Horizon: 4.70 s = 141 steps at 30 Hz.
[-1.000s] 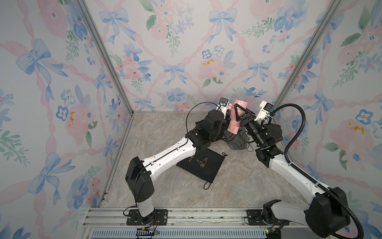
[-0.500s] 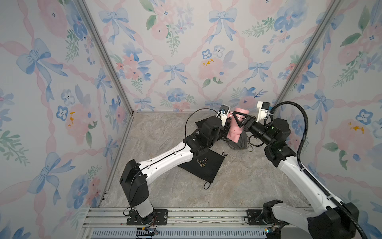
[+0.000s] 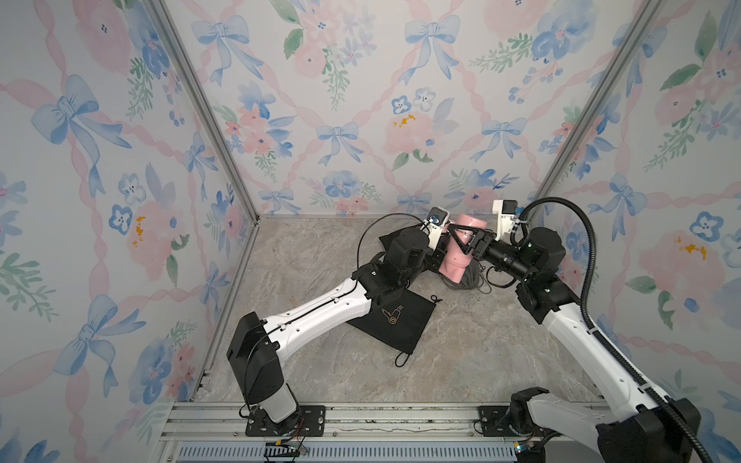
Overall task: Pack away hair dryers
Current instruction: Fold the hair dryer, then adjust the hair dryer.
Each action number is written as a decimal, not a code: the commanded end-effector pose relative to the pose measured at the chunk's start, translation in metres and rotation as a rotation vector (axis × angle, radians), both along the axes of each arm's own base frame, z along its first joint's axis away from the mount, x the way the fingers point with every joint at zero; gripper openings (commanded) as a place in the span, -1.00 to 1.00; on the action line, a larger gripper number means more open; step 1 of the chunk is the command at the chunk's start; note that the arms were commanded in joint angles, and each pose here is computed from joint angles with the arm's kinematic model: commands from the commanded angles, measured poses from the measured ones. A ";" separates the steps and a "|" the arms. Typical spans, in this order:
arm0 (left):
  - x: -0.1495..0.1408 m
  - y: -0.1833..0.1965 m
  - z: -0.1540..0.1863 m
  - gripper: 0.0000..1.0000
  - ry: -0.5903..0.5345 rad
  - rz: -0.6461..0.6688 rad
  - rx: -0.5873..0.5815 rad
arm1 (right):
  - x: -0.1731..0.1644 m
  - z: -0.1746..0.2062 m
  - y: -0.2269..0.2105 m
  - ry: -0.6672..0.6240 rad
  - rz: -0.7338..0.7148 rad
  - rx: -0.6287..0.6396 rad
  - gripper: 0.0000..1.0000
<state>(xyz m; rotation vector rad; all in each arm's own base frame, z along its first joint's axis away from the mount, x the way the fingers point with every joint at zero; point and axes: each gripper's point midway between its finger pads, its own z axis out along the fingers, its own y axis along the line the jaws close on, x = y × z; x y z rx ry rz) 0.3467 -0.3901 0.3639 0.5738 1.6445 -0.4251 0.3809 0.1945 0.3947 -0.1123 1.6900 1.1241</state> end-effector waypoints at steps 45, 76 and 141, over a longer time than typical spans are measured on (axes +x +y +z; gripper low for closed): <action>0.007 0.033 -0.104 0.45 0.399 0.027 -0.086 | 0.002 -0.039 0.038 0.022 0.023 -0.190 -0.23; -0.021 0.118 -0.052 0.64 0.474 -0.113 -0.356 | -0.008 -0.016 0.014 -0.039 0.070 -0.076 -0.20; -0.020 0.081 0.001 -0.58 0.302 -0.545 -0.464 | -0.006 0.002 0.108 -0.050 0.413 -0.030 -0.16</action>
